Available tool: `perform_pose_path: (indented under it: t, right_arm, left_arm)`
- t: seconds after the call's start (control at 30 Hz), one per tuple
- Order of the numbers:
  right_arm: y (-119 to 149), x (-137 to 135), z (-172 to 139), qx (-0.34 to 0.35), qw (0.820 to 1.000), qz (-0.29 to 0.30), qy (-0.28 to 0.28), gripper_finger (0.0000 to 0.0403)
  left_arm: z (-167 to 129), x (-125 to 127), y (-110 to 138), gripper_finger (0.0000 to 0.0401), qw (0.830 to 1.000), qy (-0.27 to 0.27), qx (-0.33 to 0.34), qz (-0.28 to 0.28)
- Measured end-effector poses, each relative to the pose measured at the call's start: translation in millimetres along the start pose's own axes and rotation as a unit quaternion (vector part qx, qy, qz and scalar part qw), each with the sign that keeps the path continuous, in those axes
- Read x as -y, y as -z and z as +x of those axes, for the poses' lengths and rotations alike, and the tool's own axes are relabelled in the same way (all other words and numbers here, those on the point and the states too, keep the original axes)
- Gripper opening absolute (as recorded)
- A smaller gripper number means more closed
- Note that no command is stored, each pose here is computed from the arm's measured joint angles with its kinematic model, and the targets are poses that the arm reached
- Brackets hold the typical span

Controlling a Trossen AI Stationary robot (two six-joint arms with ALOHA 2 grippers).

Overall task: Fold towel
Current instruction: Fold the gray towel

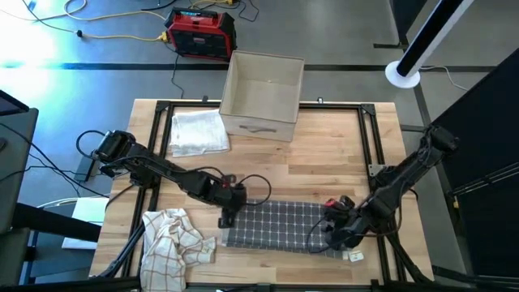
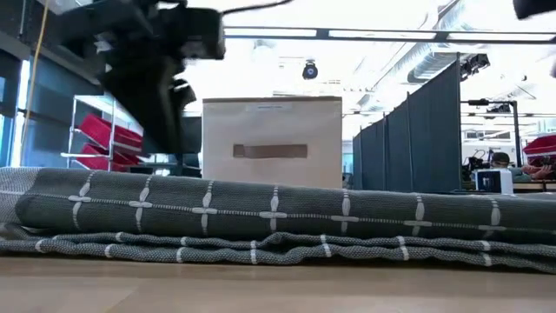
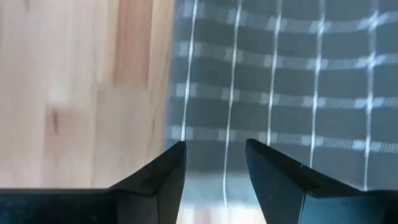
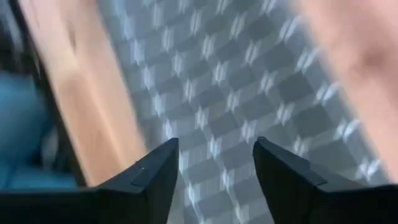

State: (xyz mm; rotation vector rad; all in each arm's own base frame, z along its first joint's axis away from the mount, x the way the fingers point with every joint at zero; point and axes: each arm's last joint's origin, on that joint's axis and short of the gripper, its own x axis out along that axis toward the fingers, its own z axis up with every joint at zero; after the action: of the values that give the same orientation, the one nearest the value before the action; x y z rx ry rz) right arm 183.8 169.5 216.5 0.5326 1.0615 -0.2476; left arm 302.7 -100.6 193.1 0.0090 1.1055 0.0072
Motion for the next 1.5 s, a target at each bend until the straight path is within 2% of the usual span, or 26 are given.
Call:
perform_pose_path:
  t: [0.1,0.2,0.27,0.33,0.4,0.47,0.6,0.7,0.9,1.0,1.1,1.2,1.27,1.33,1.43,1.5]
  right_arm:
    - [0.6,-4.2,1.6,0.081,0.997,0.02,0.009,0.0151]
    - [5.2,-8.7,12.5,0.149,0.988,0.036,0.033,0.009]
    - [10.7,-12.1,24.9,0.181,0.981,0.044,0.049,0.0037]
    - [19.3,-14.0,40.9,0.188,0.979,0.052,0.068,0.0011]
    - [29.1,-15.0,56.5,0.186,0.977,0.072,0.081,0.0011]
    - [40.1,-15.3,70.2,0.185,0.974,0.09,0.091,0.0008]
    - [61.0,-16.3,86.9,0.199,0.969,0.11,0.093,0.0002]
    - [73.0,-15.4,99.2,0.168,0.975,0.106,0.104,0.0001]
    - [90.9,-18.6,116.8,0.207,0.97,0.09,0.087,0.0]
    - [89.1,-18.4,107.8,0.192,0.972,0.106,0.085,0.0]
    - [79.3,-21.3,81.6,0.159,0.977,0.107,0.093,0.0]
    - [57.9,-30.2,47.5,0.148,0.975,0.146,0.082,0.0]
    - [47.7,-27.8,31.9,0.13,0.971,0.175,0.094,0.0]
    - [38.7,-27.4,17.0,0.08,0.968,0.217,0.096,0.0]
    - [29.9,-19.6,-1.5,-0.043,0.949,0.288,0.124,0.0]
    - [29.1,-15.1,-8.5,-0.087,0.937,0.307,0.141,0.0]
  left_arm:
    - [-0.5,3.5,-8.4,0.014,0.998,0.021,0.043,0.034]
    - [-1.7,7.9,-11.6,0.0111,0.996,0.008,0.07,0.049]
    - [0.0,11.9,-10.5,0.0082,0.996,-0.006,0.073,0.055]
    - [7.4,16.7,-4.9,0.0049,0.995,-0.014,0.075,0.059]
    - [18.1,20.0,5.9,0.0016,0.995,-0.006,0.086,0.057]
    - [29.0,21.3,17.1,0.0006,0.994,0.016,0.102,0.042]
    - [42.3,17.5,35.3,0.0013,0.991,0.043,0.125,-0.002]
    - [49.5,14.7,47.0,0.0005,0.988,0.055,0.144,-0.029]
    - [58.4,6.8,69.9,0.0002,0.989,0.041,0.128,-0.053]
    - [57.0,6.8,68.5,0.0,0.989,0.04,0.13,-0.066]
    - [48.2,10.0,58.0,0.0,0.985,0.047,0.151,-0.067]
    - [34.0,14.3,45.1,0.0,0.981,0.055,0.182,-0.046]
    - [21.8,15.5,37.5,0.0,0.98,0.056,0.191,-0.022]
    - [7.2,14.6,32.2,0.0,0.98,0.053,0.192,-0.006]
    - [-11.1,13.7,31.6,0.0,0.981,0.045,0.186,0.005]
    - [-19.2,15.9,35.3,0.0,0.982,0.036,0.186,0.011]
